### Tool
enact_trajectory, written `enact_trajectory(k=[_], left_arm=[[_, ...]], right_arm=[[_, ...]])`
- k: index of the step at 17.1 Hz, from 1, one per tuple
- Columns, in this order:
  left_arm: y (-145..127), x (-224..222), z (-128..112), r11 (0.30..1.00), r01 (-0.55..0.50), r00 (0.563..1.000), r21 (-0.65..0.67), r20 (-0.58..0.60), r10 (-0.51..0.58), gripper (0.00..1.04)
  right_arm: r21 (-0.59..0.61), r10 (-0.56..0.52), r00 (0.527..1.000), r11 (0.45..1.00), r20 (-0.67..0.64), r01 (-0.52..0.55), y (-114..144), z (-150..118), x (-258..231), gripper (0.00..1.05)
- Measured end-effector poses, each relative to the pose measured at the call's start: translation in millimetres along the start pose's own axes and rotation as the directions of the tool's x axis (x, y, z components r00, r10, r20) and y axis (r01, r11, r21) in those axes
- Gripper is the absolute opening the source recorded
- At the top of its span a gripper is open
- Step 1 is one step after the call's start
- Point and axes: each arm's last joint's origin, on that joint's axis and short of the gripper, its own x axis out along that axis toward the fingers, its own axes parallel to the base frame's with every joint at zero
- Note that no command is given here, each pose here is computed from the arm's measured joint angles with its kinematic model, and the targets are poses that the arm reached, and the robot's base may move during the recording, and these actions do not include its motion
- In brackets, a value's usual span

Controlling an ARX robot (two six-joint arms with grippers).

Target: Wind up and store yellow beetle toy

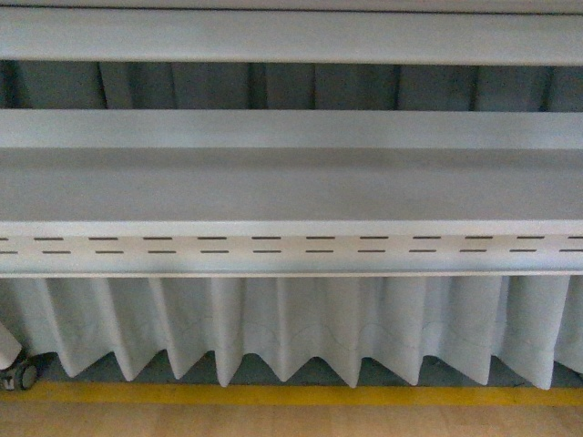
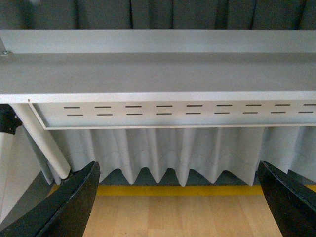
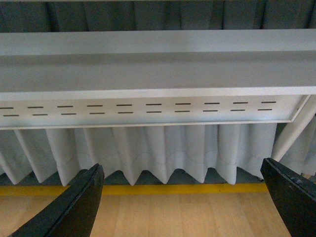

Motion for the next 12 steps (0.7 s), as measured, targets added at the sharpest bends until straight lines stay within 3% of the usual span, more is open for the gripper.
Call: enact_trajectory(k=[12], left_arm=[[0.0, 0.0, -0.3, 1.000, 0.000, 1.000, 0.000, -0.003, 0.000, 0.98]], right_arm=[[0.000, 0.000, 1.000, 1.000, -0.004, 0.000, 0.0, -0.4, 0.0, 0.98]])
